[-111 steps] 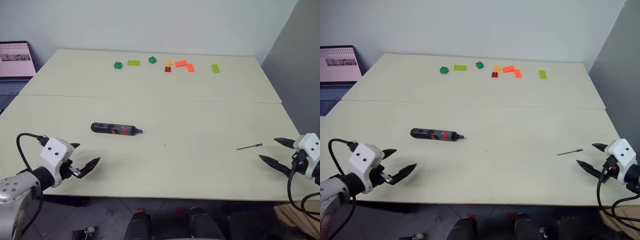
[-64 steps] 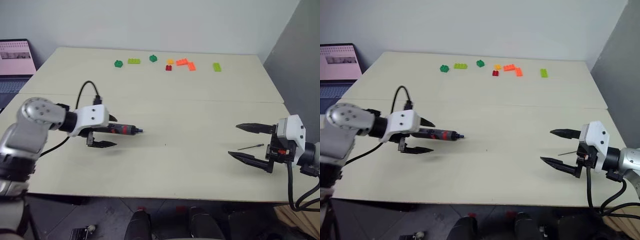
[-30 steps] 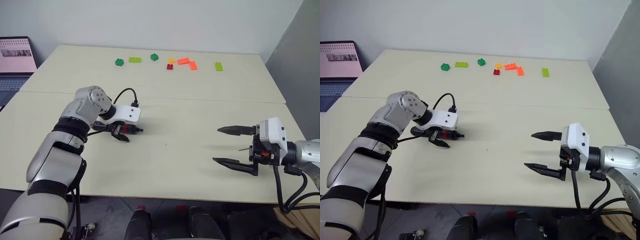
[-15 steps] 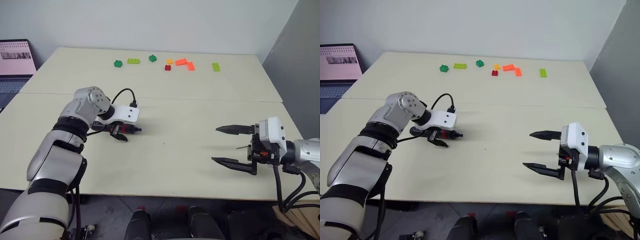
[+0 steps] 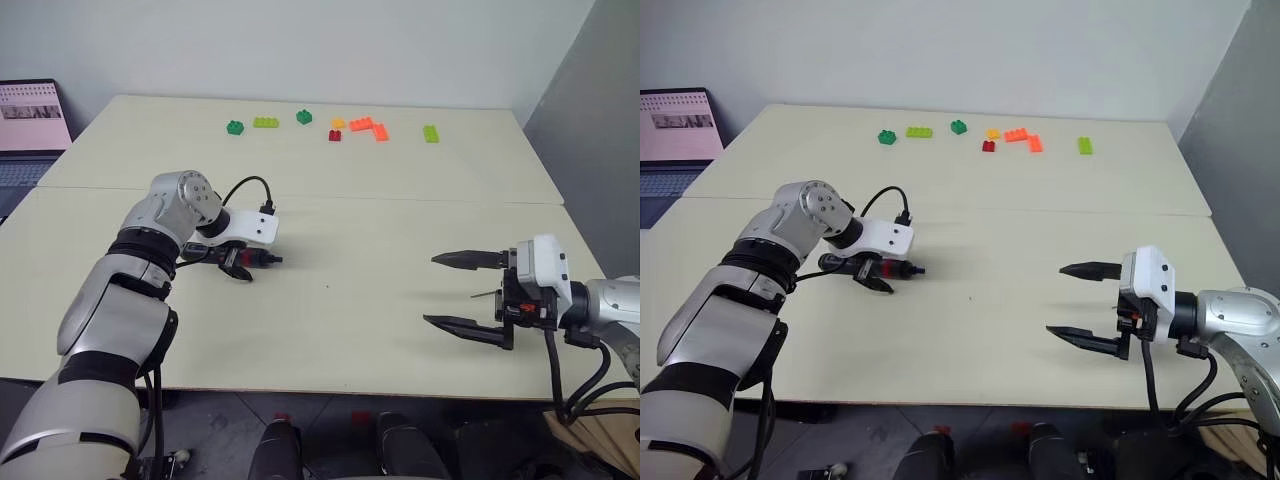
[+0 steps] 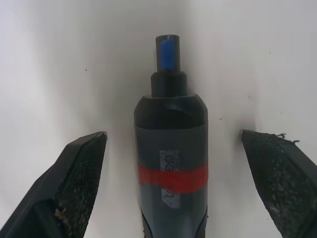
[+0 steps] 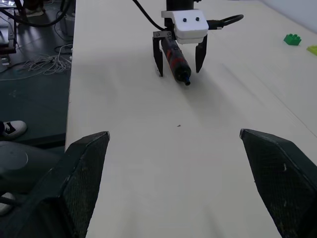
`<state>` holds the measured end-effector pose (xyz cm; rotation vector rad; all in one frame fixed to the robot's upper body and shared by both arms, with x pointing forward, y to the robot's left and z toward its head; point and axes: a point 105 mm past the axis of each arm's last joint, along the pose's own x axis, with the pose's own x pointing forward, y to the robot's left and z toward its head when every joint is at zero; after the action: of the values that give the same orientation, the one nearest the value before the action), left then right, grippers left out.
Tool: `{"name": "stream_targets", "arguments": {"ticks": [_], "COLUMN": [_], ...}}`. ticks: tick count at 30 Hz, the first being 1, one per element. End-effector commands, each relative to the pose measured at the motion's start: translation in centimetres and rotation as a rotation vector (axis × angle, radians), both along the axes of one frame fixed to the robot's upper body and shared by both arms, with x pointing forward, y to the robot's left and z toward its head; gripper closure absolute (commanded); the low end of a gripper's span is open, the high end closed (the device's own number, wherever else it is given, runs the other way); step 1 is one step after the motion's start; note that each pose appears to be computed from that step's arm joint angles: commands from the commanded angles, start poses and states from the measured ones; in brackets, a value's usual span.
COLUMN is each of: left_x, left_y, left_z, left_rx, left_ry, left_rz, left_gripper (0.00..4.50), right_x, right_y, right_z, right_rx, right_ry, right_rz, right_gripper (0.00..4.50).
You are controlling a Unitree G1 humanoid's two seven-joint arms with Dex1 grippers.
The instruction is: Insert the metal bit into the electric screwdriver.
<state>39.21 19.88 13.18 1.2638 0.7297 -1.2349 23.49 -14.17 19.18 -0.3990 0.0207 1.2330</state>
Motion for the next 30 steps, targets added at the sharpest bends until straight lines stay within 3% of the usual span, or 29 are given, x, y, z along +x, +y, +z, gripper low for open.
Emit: {"name": "stream_targets", "arguments": {"ticks": [1, 10, 16, 18, 25, 30], "left_x": [0.2, 0.3, 0.1, 0.4, 1.2, 0.6], "left_y": [0.0, -1.7, -2.1, -2.8, -7.1, -9.4], "left_z": [0.0, -0.6, -0.6, 0.5, 6.7, 8.6], "left_rx": [0.015, 0.005, -0.014, -0.080, -0.527, -0.762], "left_ry": [-0.012, 0.001, 0.000, -0.042, -0.118, -0.101], "left_rz": [0.004, -0.034, -0.067, -0.082, -0.032, 0.000], "left_gripper": [0.97, 2.85, 2.85, 2.85, 2.85, 2.85], "right_x": [-0.1, 0.1, 0.0, -0.1, 0.0, 0.2], "right_y": [0.2, 0.1, 0.1, 0.1, 0.0, 0.1], "right_z": [1.0, 1.1, 1.1, 1.2, 1.6, 2.1], "right_rx": [-0.007, -0.019, -0.023, -0.022, -0.002, 0.015], "right_ry": [-0.041, -0.040, -0.042, -0.043, -0.050, -0.067], "right_rz": [0.028, 0.038, 0.036, 0.034, -0.009, -0.030], "right_gripper": [0.00, 0.00, 0.00, 0.00, 0.00, 0.00]}}
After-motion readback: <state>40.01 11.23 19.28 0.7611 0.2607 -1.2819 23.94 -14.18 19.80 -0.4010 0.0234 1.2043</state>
